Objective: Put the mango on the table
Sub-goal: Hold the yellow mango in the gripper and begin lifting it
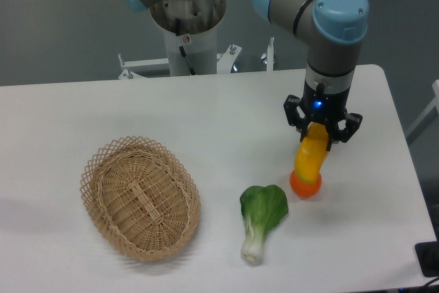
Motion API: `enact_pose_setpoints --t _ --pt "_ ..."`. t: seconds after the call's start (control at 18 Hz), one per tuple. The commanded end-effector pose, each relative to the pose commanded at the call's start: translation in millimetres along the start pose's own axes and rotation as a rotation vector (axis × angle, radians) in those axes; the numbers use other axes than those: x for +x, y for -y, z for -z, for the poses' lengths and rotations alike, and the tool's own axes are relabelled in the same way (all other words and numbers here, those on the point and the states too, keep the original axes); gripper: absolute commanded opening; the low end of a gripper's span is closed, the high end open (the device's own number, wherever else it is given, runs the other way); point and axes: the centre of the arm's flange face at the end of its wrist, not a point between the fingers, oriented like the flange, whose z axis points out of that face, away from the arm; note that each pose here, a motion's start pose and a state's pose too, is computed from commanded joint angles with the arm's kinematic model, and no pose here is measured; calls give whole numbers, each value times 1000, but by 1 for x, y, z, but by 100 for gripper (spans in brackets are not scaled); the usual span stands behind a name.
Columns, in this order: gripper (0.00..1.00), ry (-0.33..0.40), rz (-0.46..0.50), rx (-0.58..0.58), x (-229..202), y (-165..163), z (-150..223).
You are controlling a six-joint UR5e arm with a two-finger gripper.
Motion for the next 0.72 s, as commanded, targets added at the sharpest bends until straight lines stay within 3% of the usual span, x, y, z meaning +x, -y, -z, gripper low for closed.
enact_pose_setpoints --t 0.39,0.72 --pt "50 -15 -2 -12 4 1 -12" --pt "50 31 -4 13 -5 6 -22"
